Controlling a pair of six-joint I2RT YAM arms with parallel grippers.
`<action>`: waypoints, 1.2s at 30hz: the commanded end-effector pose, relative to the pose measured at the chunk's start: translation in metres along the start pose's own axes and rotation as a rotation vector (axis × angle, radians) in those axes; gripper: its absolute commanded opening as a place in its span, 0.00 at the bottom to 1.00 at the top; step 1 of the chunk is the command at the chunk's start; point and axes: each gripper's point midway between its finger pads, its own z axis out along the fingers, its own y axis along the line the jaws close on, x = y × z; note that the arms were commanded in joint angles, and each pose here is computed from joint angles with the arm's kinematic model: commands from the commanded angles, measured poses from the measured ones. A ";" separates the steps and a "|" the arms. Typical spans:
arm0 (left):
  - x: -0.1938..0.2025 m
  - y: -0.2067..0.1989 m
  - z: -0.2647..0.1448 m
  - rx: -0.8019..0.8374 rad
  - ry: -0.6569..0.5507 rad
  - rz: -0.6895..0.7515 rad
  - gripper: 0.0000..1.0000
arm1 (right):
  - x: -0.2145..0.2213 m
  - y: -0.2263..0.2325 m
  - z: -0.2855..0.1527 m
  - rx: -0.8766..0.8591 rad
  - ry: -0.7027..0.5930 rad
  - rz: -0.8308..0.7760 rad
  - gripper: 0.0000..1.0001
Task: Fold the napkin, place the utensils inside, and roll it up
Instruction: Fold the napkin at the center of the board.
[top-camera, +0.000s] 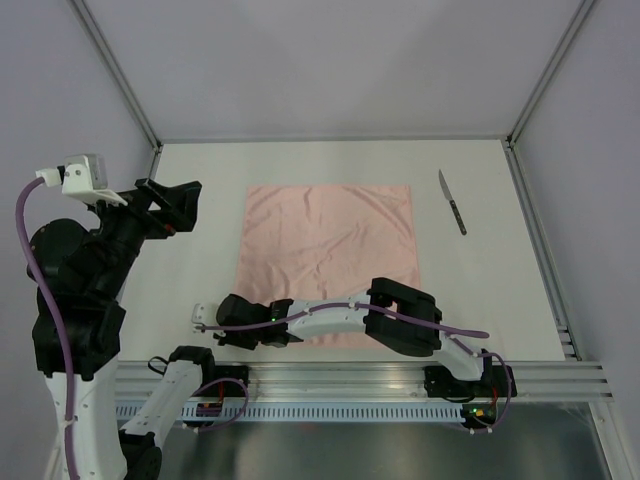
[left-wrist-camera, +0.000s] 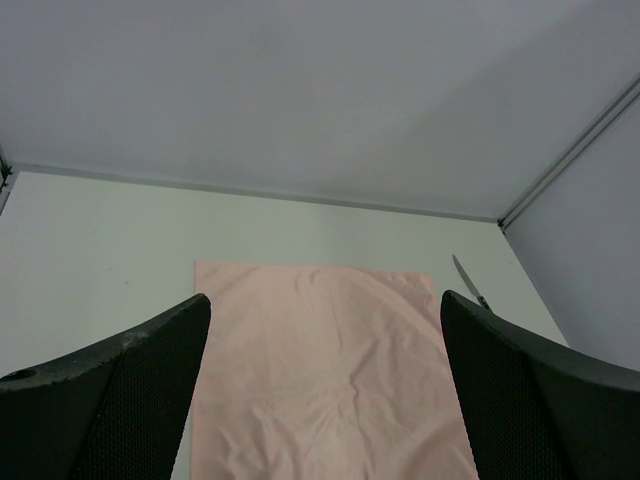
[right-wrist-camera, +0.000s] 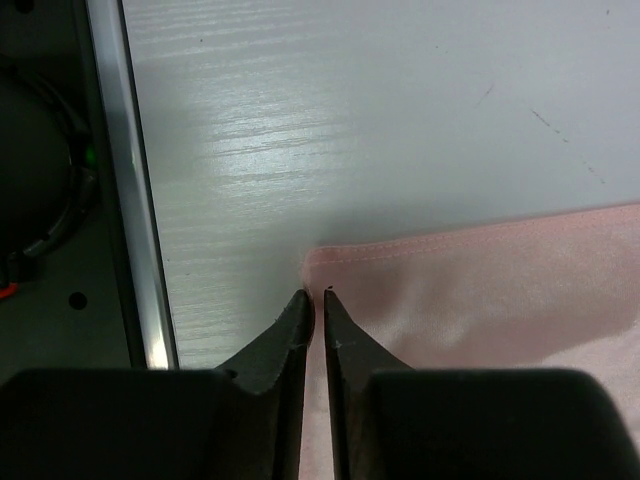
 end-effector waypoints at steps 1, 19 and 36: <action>0.007 0.002 0.004 -0.008 0.022 -0.015 1.00 | -0.012 -0.008 0.002 0.033 -0.013 -0.007 0.16; 0.022 0.000 0.033 0.041 0.057 -0.041 0.99 | -0.070 -0.092 -0.091 0.185 -0.137 0.114 0.03; 0.065 -0.003 0.088 0.131 0.159 -0.113 0.97 | 0.015 -0.265 -0.205 0.541 -0.103 0.352 0.00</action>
